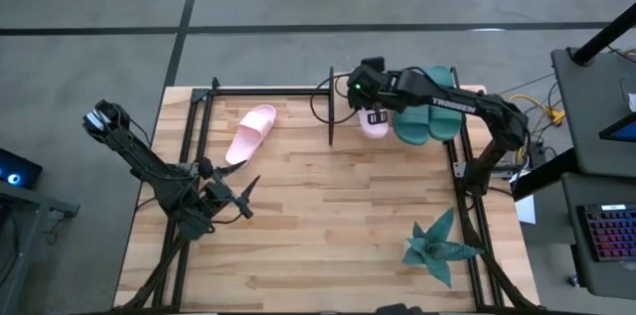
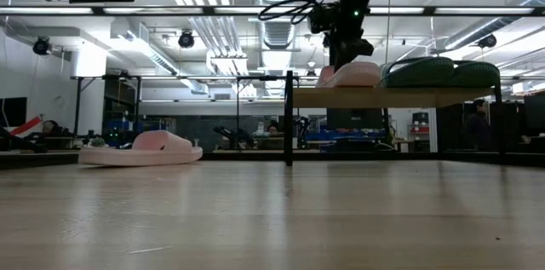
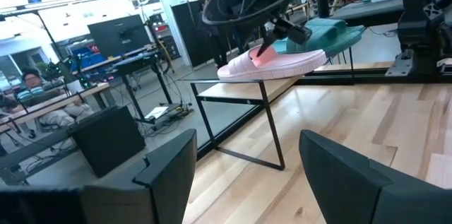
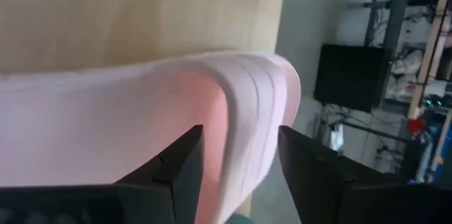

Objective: Pick and place slides into the shelf
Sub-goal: Adjust the slides on the shelf

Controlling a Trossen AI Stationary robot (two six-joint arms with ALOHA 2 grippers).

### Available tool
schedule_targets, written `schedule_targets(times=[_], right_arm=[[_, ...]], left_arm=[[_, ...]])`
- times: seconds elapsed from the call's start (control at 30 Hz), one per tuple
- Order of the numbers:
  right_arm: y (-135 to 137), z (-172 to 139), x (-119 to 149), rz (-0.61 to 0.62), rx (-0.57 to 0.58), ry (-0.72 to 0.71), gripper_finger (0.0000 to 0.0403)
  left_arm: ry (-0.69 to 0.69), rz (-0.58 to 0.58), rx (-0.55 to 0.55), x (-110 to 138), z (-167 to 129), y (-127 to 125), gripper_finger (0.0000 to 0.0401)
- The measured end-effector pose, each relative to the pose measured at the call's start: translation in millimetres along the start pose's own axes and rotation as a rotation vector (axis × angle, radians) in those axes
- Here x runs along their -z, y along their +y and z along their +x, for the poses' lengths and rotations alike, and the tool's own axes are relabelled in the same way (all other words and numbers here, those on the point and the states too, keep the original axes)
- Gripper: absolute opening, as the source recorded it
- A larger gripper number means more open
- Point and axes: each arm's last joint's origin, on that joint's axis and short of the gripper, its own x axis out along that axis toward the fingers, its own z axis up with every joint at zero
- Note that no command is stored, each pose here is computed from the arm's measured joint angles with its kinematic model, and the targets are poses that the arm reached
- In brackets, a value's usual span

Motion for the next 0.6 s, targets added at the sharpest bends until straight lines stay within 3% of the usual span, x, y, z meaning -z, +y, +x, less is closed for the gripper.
schedule_targets(times=[0.13,0.33,0.6], right_arm=[[-0.4,3.9,-0.4,-0.012,0.033,0.044,0.0134],[-1.0,-0.6,3.5,0.031,0.044,0.075,0.0022],[1.1,-5.3,8.9,0.097,0.09,0.159,0.0013]], left_arm=[[0.0,0.0,0.0,0.0,0.0,0.0,0.0235],[0.0,0.002,0.0,0.1,0.0,-0.1,0.0235],[0.0,0.001,0.0,0.1,0.0,0.0,0.0235]])
